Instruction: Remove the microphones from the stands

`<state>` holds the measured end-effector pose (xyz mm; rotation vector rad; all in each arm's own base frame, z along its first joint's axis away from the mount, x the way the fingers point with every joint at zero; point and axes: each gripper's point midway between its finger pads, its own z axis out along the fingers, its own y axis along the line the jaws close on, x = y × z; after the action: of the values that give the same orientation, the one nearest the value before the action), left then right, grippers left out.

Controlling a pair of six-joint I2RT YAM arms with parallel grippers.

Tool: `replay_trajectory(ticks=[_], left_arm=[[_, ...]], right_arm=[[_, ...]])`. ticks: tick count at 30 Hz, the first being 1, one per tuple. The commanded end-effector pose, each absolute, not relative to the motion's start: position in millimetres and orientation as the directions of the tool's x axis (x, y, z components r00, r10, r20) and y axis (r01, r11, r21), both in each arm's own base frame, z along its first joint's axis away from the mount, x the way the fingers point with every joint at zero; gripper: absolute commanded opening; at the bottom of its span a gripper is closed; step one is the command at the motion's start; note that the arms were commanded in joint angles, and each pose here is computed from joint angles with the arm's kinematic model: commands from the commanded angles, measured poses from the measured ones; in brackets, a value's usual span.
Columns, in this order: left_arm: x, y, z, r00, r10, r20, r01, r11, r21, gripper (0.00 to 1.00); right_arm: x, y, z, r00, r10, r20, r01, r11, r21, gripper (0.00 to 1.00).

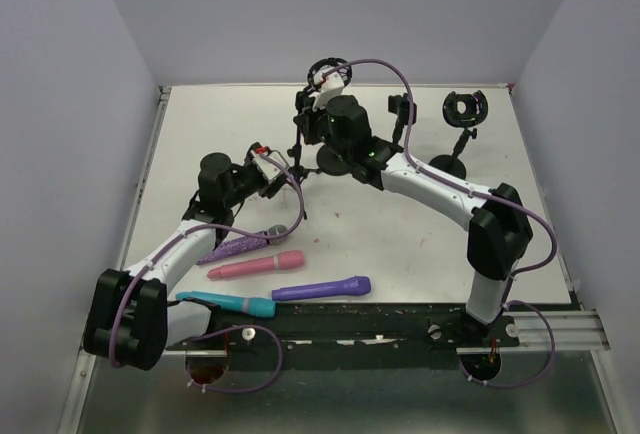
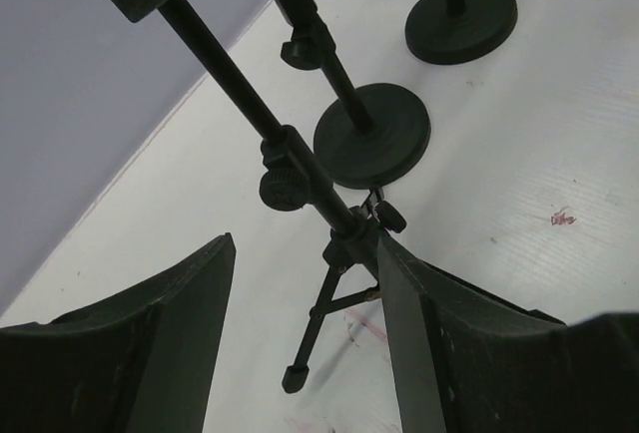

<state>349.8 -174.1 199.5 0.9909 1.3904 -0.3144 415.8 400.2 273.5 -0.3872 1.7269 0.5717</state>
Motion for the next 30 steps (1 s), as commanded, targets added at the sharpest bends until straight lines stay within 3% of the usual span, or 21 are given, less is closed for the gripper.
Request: replay_trajectory(ticks=[1,12,30], left_arm=[[357,-167,194,0.214,0.38,-0.9,0.667,0.617,0.419,0.67],[374,-175,198,0.224,0.384,-0.896,0.666,0.611,0.428,0.66],[392,-183,199,0.189,0.375,-0.908,0.685,0.612,0.395,0.41]], right_arm=[[416,411,261,-0.29,0.074,-0.954,-0.532,0.817,0.225,0.01],[413,423,267,-0.29,0.066,-0.955,-0.57,0.79,0.228,0.01],[411,429,268,-0.289,0.07,-0.955,-0.588,0.774,0.234,0.01]])
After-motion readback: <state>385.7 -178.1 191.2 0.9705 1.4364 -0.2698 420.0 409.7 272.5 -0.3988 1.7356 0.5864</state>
